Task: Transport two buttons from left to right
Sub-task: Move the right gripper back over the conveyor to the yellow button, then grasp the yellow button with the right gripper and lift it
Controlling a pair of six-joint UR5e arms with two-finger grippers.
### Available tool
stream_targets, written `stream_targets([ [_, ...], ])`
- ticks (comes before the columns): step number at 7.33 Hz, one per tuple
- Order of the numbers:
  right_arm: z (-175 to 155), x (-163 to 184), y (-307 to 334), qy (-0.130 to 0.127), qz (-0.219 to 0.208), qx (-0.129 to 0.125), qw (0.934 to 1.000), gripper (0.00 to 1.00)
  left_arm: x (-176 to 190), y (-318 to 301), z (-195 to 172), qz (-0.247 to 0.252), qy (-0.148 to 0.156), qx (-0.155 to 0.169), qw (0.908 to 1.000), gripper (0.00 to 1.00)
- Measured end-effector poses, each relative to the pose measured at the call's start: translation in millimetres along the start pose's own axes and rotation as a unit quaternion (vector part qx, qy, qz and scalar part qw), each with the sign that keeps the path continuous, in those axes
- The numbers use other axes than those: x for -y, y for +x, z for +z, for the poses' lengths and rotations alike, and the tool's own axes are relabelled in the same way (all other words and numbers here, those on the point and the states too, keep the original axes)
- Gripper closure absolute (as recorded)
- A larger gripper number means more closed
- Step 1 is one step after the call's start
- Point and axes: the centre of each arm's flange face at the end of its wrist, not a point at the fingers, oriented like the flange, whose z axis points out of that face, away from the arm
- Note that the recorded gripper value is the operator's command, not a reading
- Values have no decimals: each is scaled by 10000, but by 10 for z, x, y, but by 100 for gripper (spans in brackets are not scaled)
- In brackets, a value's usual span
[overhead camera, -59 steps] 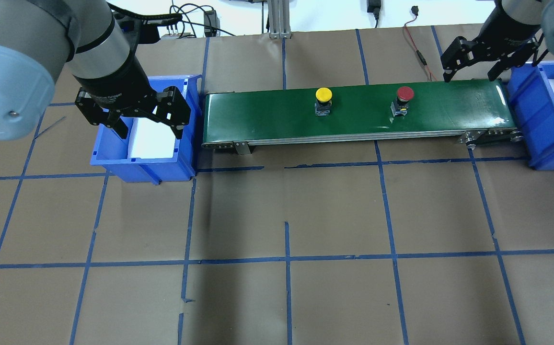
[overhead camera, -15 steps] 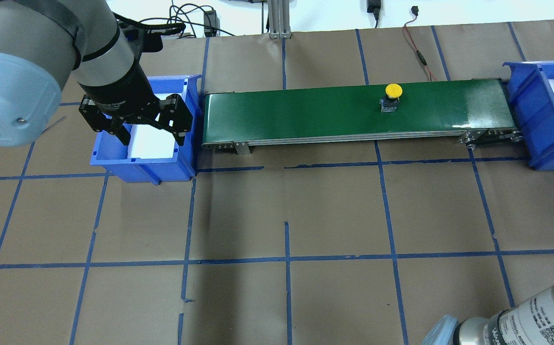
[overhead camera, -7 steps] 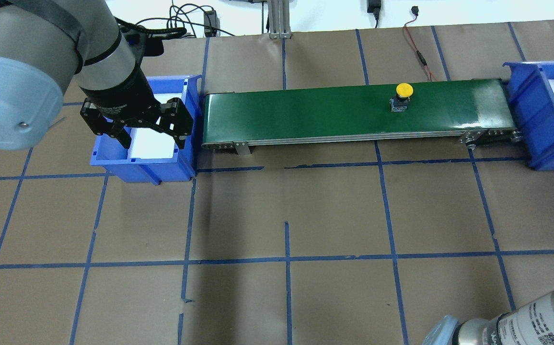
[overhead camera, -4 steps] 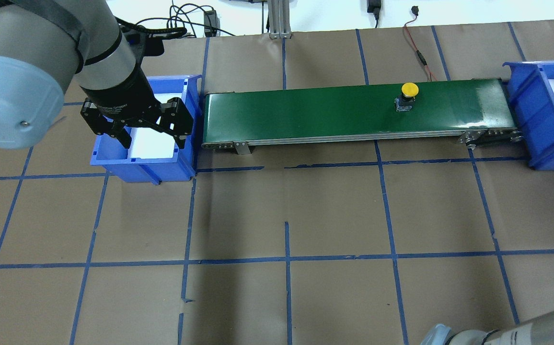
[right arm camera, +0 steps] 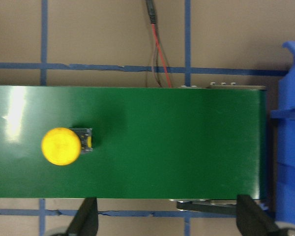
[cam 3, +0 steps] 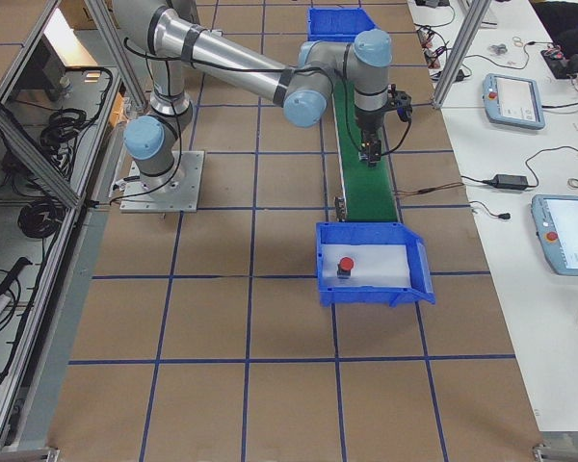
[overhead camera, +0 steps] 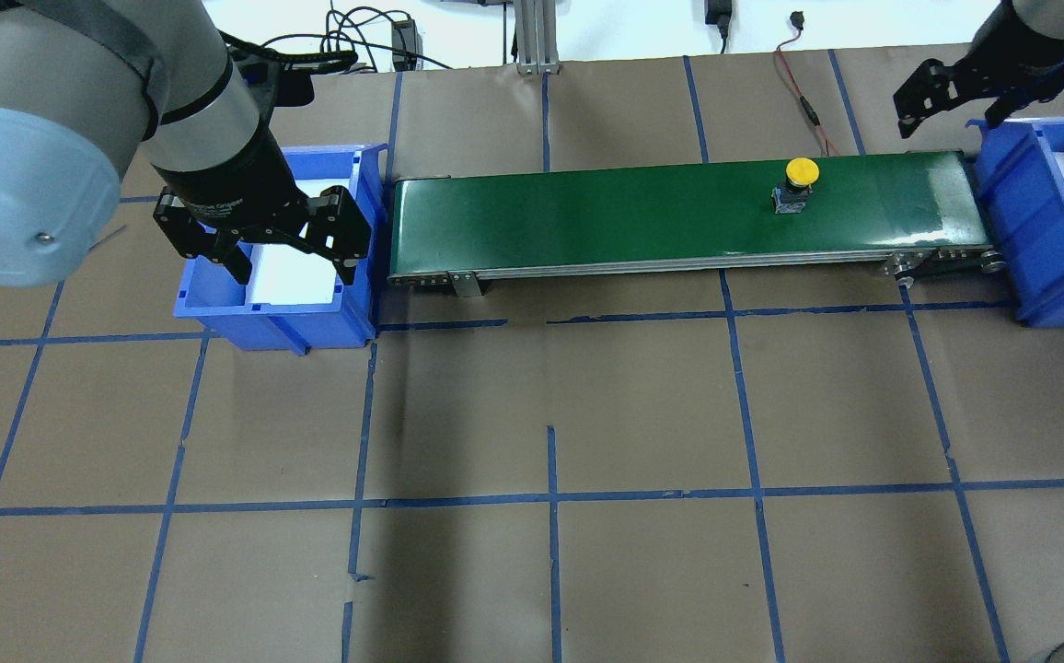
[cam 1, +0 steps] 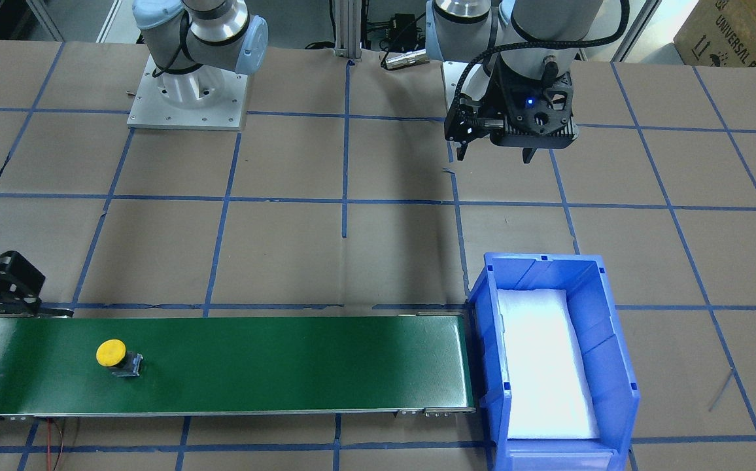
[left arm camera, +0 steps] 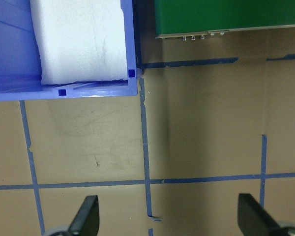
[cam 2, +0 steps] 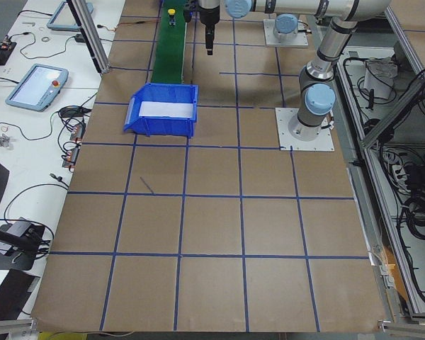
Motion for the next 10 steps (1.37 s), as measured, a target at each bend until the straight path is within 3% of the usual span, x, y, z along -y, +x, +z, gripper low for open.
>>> stream_targets([
  [3,562,96,-175,-359,-266,237,9987,0,0,1,-1,0,0,-7,10000,0],
  [5,729,114,-172,-456,-500,284,9973,0,-1,2,-1,5,1,-4,10000,0],
  [7,783,123,-169,-486,-535,291,9970,0,-2,6,-1,6,1,-5,10000,0],
  [10,815,182,-153,-297,-523,232,9979,0,-1,1,-1,5,1,-2,10000,0],
])
